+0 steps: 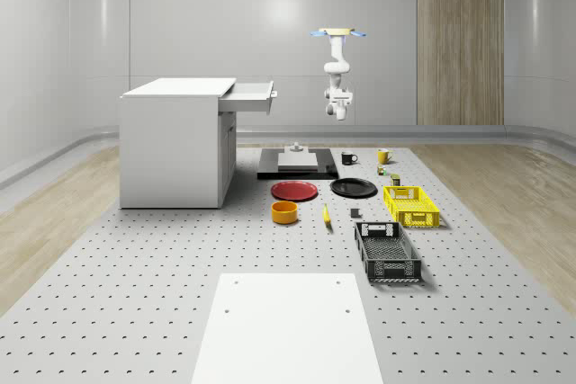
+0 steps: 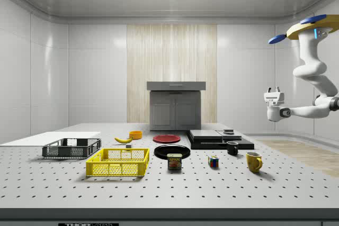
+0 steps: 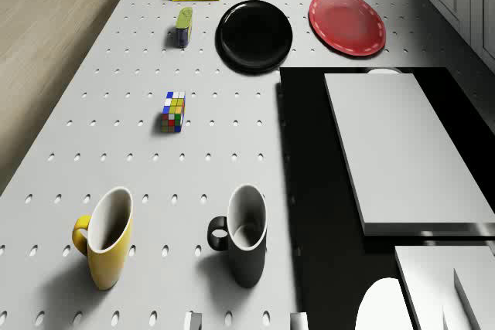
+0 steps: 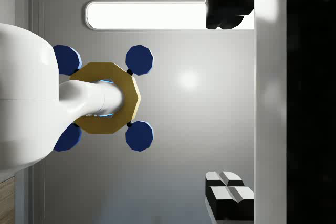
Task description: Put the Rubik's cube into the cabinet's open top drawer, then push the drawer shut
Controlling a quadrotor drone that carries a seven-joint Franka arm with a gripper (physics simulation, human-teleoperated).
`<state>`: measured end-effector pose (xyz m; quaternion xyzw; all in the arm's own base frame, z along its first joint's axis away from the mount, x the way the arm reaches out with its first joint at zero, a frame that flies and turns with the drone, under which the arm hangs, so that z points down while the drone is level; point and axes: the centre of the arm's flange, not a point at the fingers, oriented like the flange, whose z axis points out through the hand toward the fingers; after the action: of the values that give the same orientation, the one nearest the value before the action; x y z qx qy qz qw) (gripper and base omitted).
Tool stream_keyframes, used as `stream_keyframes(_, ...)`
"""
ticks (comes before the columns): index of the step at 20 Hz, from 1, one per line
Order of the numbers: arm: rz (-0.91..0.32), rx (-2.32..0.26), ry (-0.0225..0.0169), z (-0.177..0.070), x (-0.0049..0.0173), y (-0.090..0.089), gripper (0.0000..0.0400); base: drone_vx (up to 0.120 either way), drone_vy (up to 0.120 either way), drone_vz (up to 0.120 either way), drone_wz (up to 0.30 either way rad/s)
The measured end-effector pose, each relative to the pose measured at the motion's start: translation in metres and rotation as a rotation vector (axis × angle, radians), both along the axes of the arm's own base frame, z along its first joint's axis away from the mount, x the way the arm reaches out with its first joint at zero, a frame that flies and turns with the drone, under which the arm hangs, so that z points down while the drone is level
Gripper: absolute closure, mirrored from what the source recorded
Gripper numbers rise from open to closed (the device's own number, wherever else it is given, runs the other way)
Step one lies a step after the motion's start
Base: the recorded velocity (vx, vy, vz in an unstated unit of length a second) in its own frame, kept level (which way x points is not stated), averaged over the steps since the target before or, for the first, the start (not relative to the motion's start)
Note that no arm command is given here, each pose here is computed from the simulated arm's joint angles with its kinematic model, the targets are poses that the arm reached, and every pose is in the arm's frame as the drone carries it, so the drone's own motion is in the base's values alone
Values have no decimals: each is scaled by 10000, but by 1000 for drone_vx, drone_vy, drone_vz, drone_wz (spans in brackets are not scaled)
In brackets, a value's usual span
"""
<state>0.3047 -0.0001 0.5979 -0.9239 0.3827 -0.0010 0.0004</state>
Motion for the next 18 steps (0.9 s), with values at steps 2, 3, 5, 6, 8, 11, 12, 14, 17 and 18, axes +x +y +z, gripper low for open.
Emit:
stream_keyframes(2, 0, 0, -16, 153, -26, -1, 0, 0, 0, 0, 0)
stream_keyframes(3, 0, 0, -24, 226, -32, -1, 0, 0, 0, 0, 0)
stream_keyframes(5, 0, 0, -40, 365, -37, -1, 0, 0, 0, 0, 0)
stream_keyframes(6, 0, 0, -47, 432, -36, -1, 0, 0, 0, 0, 0)
stream_keyframes(8, 0, 0, -63, 557, -29, -1, 0, 0, 0, 0, 0)
stream_keyframes(11, 0, 0, -86, 708, -18, 0, 0, 0, 0, 0, 0)
stream_keyframes(12, 0, 0, -94, 747, -15, 0, 0, 0, 0, 0, 0)
stream_keyframes(14, 0, 0, -110, 810, -10, 0, 0, 40, 100, 0, 0)
stream_keyframes(17, 0, -1, -133, 870, -6, 0, 0, 120, 120, 0, 0)
stream_keyframes(18, 0, -1, -141, 883, -5, 0, 0, 120, 120, 0, 0)
